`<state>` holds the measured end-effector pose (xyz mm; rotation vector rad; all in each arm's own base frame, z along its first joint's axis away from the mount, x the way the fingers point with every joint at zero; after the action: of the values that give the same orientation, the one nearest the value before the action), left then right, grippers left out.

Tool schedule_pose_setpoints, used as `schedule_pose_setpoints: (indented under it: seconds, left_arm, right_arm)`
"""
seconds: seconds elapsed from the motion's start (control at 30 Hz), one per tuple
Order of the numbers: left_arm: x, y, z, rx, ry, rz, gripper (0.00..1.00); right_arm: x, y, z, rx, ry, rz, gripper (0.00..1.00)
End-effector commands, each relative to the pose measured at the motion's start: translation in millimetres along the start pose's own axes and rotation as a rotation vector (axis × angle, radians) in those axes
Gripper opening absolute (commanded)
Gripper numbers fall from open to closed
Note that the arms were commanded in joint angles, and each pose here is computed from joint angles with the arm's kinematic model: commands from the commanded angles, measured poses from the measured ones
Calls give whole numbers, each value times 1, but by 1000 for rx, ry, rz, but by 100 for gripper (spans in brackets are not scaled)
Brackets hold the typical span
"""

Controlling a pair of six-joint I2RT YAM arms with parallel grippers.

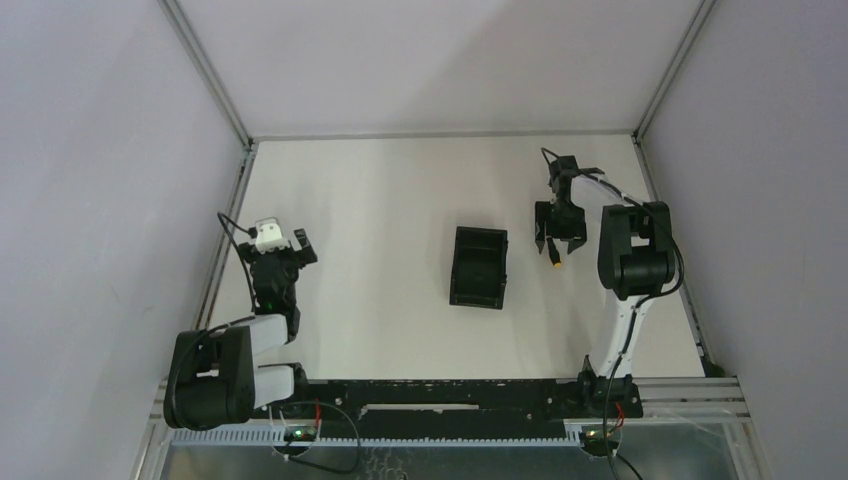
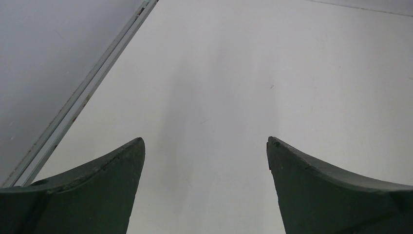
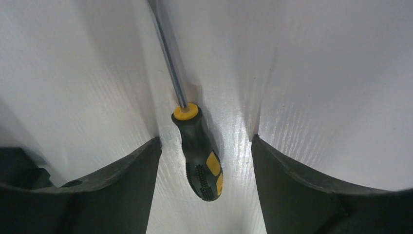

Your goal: Put the screwdriver in the bin

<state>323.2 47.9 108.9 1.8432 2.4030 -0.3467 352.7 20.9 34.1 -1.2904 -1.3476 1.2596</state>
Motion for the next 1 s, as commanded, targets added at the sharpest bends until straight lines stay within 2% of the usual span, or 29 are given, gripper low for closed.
schedule_pose_setpoints:
  seconds: [0.0,0.03,0.07,0.1,0.13,0.17,0.2,0.37,0.5,0.67,0.87,0.97]
  left_arm:
    - [-10,11,-30,-87,-1,22,100]
    - [-10,11,-30,-89,-2,22,100]
    - [-10,11,-30,-88,-3,22,100]
    - [-10,11,-31,-90,-3,22,100]
    - [-10,11,-30,-89,-3,23,100]
    - [-10,11,-30,-89,-3,22,100]
    - [-10,11,-30,-89,-2,21,100]
    - [-9,11,-30,-89,-3,21,100]
    - [-10,11,-30,-89,-2,22,100]
    - [-10,11,-30,-89,-3,22,100]
    - [-10,11,-30,-89,-3,22,100]
    - [-10,11,-30,-89,-3,22,100]
  right_arm:
    - [-9,15,-23,-77,-38,90,71]
    - [-6,19,-21,-68,-50,79,69]
    - [-2,21,-20,-60,-60,66,62]
    - [0,23,-17,-44,-67,55,46]
    - [3,24,-16,-39,-67,47,37]
    - [3,22,-15,-37,-59,47,8]
    - [3,17,-16,-46,-53,56,0]
    - [2,-43,-11,-80,-26,85,0]
    - [4,-101,11,-106,21,80,0]
    - [-3,-150,35,-118,75,123,0]
    - [1,-181,43,-195,125,114,0]
    - [19,-187,41,-225,103,87,0]
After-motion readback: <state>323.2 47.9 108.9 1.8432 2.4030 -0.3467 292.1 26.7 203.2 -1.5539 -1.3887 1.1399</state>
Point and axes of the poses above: each gripper's point midway between its finger pads, its own y axis out along the fingers, its own x axis along the line the jaws close on, z = x × y, the point moved 2 cm from there along -y, back along the fingers, and after that the axes turned 11 degrees about -y, right-handed, at the moved point
